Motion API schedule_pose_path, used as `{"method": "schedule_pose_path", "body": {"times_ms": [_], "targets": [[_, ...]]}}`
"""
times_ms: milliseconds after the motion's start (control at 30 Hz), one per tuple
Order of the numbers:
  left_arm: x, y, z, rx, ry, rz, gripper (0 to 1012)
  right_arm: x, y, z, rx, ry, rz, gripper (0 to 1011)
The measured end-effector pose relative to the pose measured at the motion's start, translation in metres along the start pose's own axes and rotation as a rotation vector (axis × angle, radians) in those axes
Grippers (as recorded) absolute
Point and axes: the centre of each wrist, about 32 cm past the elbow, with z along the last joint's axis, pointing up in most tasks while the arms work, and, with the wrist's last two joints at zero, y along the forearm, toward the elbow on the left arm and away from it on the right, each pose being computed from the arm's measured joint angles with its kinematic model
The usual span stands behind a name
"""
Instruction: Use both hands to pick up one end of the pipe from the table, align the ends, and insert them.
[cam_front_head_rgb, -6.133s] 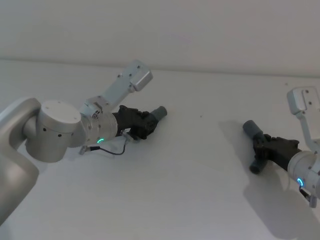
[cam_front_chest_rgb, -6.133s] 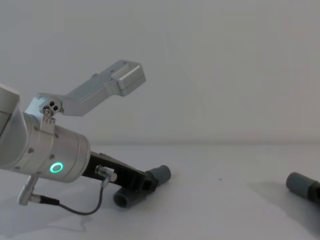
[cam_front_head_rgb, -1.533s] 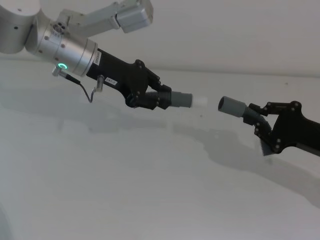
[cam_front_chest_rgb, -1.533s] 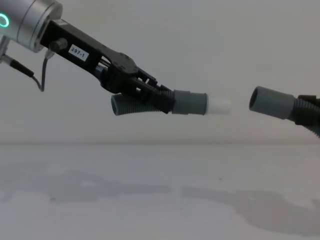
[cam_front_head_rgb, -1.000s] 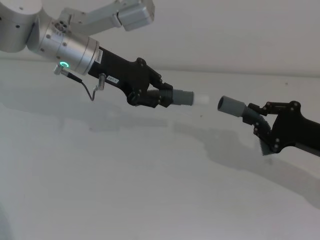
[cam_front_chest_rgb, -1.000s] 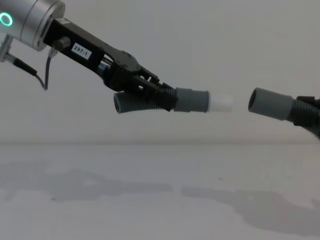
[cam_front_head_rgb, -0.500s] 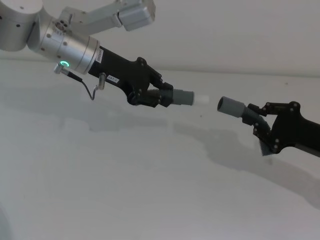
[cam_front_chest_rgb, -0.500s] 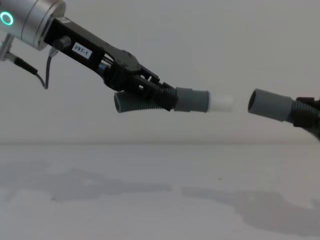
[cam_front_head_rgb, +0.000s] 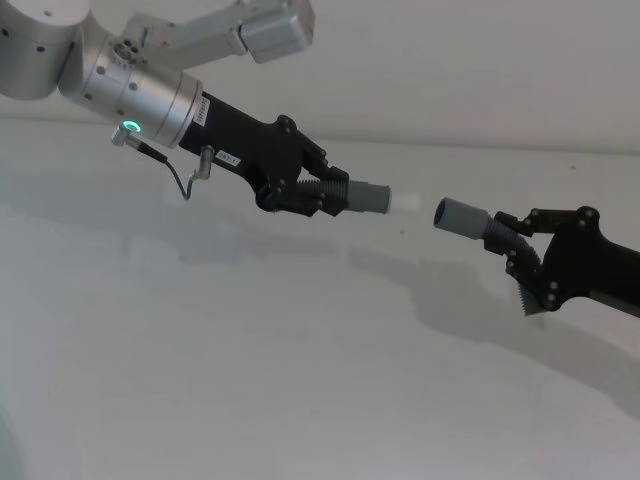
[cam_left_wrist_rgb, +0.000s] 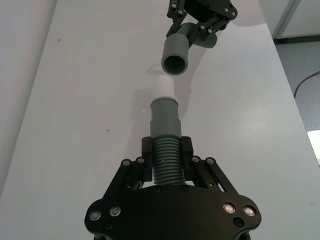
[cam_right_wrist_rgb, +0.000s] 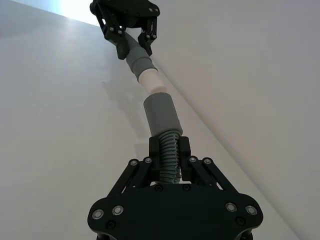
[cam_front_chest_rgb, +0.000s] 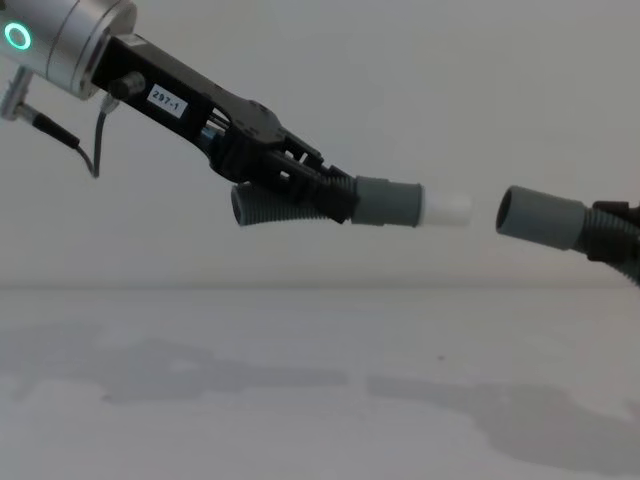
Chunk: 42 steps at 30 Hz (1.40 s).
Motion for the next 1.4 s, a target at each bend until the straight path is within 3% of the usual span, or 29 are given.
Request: {"method": "schedule_pose_path", "body": {"times_ms": [533,1400], "targets": [[0.0012,-0.0033,-0.0002,-0.01,-0.006,-0.018,322,-0.0003,0.0003,-0.0006,-0.007,-0.001,0.016,212],[0.0029,-0.0081,0.0055,-0.008,-0.02,-0.046,322,-0.0003,0.0038,-0.002,-0.013,0.002,0.016,213]]}}
